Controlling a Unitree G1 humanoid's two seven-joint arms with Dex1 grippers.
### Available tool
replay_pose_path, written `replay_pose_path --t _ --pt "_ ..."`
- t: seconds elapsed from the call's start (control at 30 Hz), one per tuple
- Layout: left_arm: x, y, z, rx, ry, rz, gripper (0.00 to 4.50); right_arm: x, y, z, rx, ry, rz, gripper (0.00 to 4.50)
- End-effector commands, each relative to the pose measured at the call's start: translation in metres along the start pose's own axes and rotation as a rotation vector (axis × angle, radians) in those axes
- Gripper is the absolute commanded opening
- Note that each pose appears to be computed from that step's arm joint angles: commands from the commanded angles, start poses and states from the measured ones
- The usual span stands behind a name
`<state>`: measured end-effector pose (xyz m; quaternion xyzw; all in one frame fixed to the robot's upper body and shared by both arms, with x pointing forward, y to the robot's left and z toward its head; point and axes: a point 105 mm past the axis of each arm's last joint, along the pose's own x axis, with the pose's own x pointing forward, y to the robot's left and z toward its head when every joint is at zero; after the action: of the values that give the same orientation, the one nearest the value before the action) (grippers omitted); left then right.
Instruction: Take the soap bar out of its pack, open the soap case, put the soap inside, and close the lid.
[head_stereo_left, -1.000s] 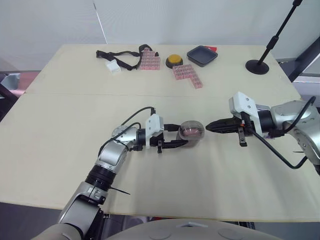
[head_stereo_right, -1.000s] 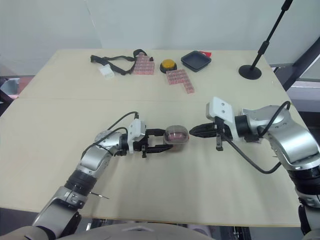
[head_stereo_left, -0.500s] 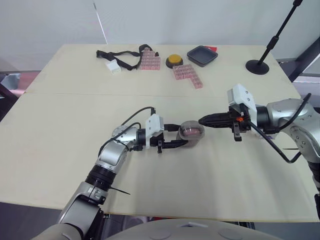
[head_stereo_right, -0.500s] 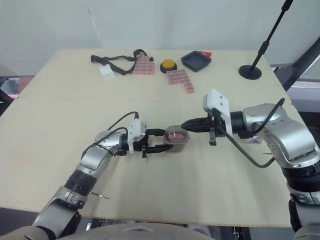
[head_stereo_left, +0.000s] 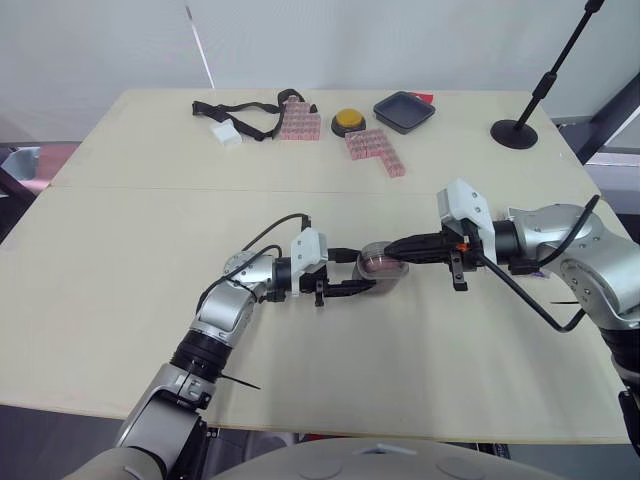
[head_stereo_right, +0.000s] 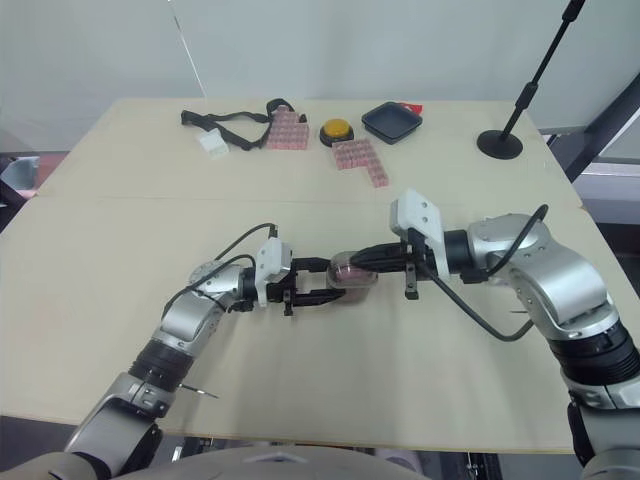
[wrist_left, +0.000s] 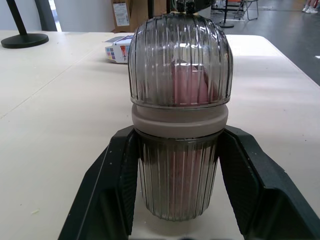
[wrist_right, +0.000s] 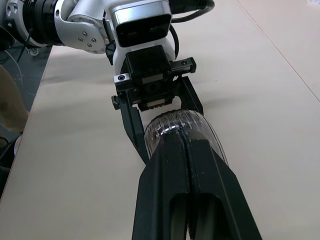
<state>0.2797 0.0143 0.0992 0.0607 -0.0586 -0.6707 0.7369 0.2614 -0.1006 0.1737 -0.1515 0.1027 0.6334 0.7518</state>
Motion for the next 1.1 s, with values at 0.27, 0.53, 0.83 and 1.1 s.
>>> replay_pose_path --t 0.27,0.53,0.83,1.1 --pt "0.000 -0.001 0.003 0.022 -0.002 0.003 1.87 0.006 0.000 -0.017 0.021 0.069 -0.007 0.04" --pt "0.000 0.000 0.003 0.021 -0.003 0.008 1.87 0.013 0.000 -0.024 0.031 0.093 0.004 0.04" --pt "-0.003 0.001 0.003 0.016 -0.001 0.019 1.87 0.000 -0.013 -0.004 0.025 -0.026 -0.084 0.04" --pt "-0.006 0.003 0.004 -0.027 -0.004 0.020 1.87 -0.041 -0.022 0.007 -0.012 -0.126 -0.236 2.22"
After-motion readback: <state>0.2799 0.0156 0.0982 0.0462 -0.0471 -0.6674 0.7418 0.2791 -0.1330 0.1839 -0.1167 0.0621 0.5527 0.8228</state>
